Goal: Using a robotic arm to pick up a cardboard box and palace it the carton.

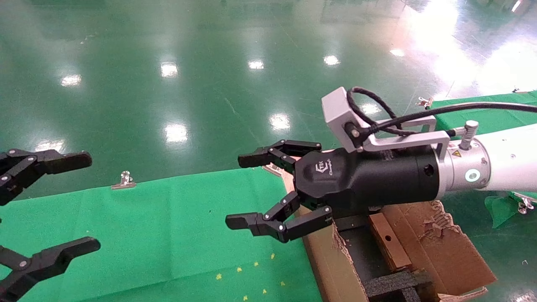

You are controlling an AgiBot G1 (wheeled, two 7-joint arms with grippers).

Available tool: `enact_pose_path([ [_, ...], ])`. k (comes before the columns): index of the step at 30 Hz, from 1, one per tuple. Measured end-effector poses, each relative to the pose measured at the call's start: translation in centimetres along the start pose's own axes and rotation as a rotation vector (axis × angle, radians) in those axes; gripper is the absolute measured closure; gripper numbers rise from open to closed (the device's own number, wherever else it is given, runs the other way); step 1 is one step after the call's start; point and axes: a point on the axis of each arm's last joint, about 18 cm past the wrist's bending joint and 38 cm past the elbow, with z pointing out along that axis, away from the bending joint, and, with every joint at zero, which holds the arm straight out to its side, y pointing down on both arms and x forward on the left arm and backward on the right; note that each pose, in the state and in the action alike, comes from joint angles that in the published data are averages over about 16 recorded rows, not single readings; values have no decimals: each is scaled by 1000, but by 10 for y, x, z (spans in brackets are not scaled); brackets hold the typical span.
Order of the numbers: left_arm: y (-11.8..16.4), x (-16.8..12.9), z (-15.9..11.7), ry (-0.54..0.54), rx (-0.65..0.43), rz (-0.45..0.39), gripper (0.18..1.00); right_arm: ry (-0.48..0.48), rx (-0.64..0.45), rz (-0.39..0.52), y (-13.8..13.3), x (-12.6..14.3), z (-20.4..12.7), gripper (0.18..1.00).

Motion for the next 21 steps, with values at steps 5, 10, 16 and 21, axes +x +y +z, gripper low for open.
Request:
enact_pose_path([
  [5, 0, 0, 0, 0, 0, 0, 184, -23, 47, -52, 0, -9, 0, 178],
  [10, 0, 0, 0, 0, 0, 0, 184, -38, 93, -104, 0, -18, -1, 178],
  [16, 0, 0, 0, 0, 0, 0, 184, -45, 142, -162, 1, -27, -4, 178],
  [21, 0, 0, 0, 0, 0, 0, 184, -46, 172, -196, 2, -34, -8, 178],
])
